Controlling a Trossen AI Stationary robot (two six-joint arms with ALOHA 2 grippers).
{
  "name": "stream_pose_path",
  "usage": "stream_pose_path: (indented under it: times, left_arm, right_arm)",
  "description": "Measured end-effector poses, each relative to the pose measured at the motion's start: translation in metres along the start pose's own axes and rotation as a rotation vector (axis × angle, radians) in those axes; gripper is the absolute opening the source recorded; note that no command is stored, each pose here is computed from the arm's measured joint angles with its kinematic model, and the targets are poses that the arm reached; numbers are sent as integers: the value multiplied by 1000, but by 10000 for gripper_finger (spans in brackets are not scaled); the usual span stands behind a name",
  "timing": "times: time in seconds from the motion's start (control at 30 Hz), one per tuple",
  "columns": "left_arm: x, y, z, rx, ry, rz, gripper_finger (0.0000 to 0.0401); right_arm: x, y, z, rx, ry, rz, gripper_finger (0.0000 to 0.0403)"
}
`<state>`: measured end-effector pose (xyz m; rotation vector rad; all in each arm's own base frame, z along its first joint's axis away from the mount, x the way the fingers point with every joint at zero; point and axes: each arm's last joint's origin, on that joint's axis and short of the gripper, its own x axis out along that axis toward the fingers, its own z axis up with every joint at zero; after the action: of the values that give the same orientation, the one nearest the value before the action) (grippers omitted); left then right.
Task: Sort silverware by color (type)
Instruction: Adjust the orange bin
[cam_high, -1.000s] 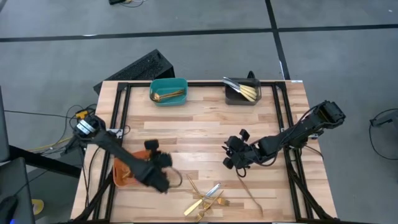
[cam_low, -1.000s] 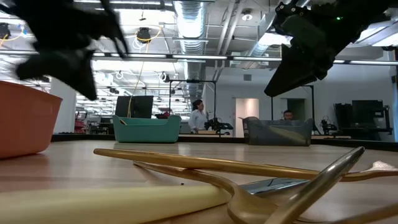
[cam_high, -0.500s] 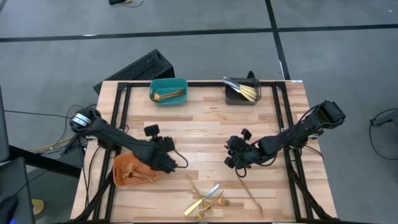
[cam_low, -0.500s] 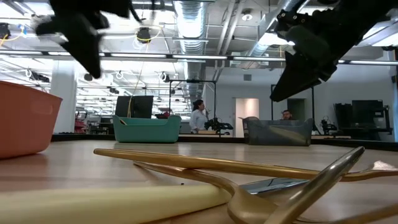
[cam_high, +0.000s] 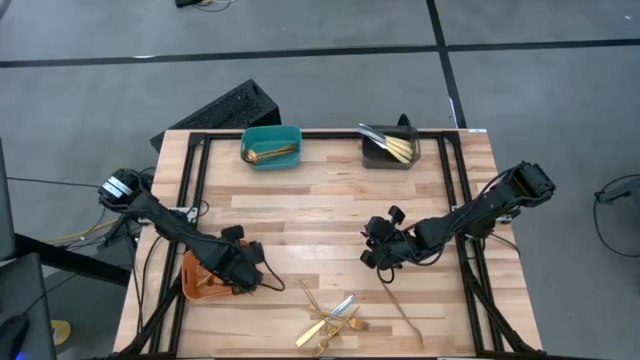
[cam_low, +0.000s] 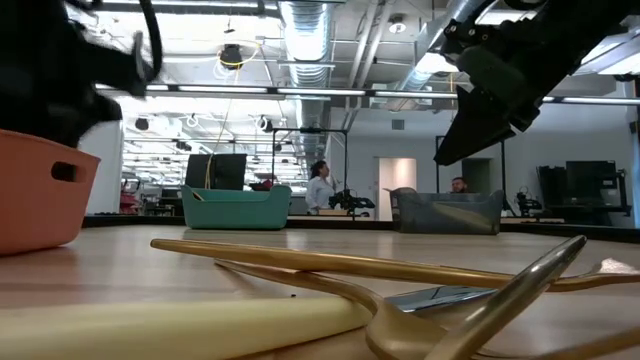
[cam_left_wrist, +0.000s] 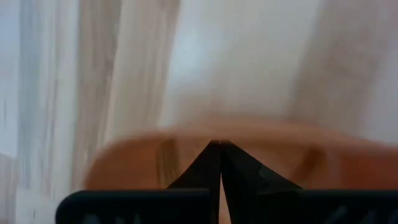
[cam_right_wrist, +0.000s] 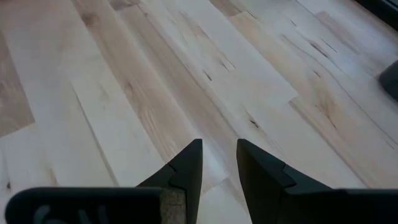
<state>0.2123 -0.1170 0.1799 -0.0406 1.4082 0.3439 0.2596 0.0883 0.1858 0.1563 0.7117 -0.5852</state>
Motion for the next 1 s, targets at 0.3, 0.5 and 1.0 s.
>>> stream_pose_path:
  times: [0.3, 0.5, 1.0]
  left_arm:
    - [28, 46, 8, -270, -136, 353, 0]
    - [29, 64, 5, -455, -39, 423, 0]
    - [9, 0, -47, -492, 346, 95, 0]
  right_arm:
    - [0, 0, 0, -3, 4, -3, 125]
    - [-1, 0, -1, -5, 5, 1, 125]
    - [-2, 1, -2, -10, 7, 4, 125]
